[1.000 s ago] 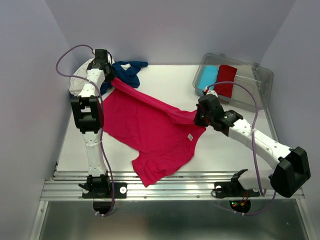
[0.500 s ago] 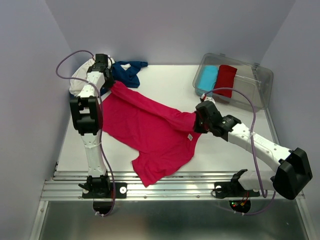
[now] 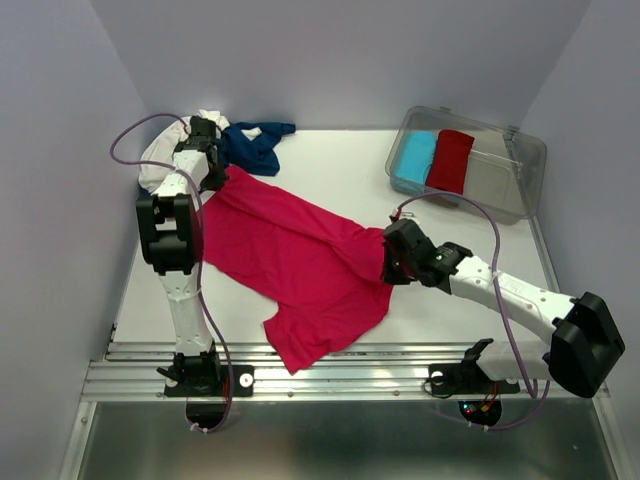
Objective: Roll the t-shirts
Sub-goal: Fold the T-shirt at the center of the board.
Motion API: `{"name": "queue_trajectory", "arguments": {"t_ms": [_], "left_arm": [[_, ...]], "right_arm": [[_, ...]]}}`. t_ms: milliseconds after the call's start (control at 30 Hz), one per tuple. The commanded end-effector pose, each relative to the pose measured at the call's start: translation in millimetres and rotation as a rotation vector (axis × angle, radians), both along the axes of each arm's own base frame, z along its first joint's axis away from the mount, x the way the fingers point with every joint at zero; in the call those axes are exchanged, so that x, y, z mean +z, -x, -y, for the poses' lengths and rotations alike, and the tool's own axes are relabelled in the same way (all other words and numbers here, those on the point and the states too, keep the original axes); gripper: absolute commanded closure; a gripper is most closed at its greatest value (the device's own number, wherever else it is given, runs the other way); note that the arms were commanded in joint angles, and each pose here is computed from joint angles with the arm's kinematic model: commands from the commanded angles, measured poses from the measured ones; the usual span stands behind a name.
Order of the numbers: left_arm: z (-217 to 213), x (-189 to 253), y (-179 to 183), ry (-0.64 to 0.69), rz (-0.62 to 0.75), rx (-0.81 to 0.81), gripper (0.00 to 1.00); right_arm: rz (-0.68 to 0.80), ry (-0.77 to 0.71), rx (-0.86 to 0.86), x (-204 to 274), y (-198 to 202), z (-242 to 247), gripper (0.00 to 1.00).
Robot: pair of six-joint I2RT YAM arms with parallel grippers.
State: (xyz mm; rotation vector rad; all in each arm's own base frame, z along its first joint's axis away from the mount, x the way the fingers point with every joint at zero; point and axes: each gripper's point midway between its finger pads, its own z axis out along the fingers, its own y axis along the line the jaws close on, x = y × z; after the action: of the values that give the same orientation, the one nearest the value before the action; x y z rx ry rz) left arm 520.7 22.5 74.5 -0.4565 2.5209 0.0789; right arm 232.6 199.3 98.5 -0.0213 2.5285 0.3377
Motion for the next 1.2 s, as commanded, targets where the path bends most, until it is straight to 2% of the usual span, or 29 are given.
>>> {"name": "queue_trajectory", "arguments": {"t_ms": [0,400,500,600,633,700,833,933,1167], "left_arm": [[-14.8,29.1,12.8,-0.033,0.032,0.042,1.00],[-19.3,7.6,23.1,-0.013,-0.013,0.052,1.00],[-18.5,3.0,23.4,-0.010,-0.036,0.057,0.86],[-19.8,14.4,24.5,-0.012,-0.016,0.065,0.56],[-19.1,26.8,23.9,-0.011,0.013,0.070,0.42],[-21.0,40.4,24.3,-0.019,0.043,0.080,0.35],[-23.1,83.1,28.5,-0.059,0.128,0.104,0.34],[-18.6,98.9,32.2,-0.053,0.167,0.098,0.34],[-3.2,95.5,35.5,0.010,0.188,0.054,0.34]], "right_arm": [[0.018,-0.021,-0.004,4.8,0.3,-1.8,0.99],[-0.009,-0.071,0.038,0.0,15.8,-10.1,0.99],[-0.018,-0.073,0.044,-4.3,18.9,-12.7,0.99],[-0.025,-0.067,0.050,-8.7,21.6,-13.7,0.99],[-0.023,-0.068,0.048,-8.7,21.0,-14.0,0.99],[-0.024,-0.070,0.048,-9.3,21.0,-14.4,0.99],[-0.031,-0.070,0.058,-12.3,22.9,-17.6,0.99],[-0.031,-0.070,0.060,-11.7,23.3,-20.3,0.99],[0.020,-0.114,0.071,11.7,16.3,-33.8,0.99]]}}
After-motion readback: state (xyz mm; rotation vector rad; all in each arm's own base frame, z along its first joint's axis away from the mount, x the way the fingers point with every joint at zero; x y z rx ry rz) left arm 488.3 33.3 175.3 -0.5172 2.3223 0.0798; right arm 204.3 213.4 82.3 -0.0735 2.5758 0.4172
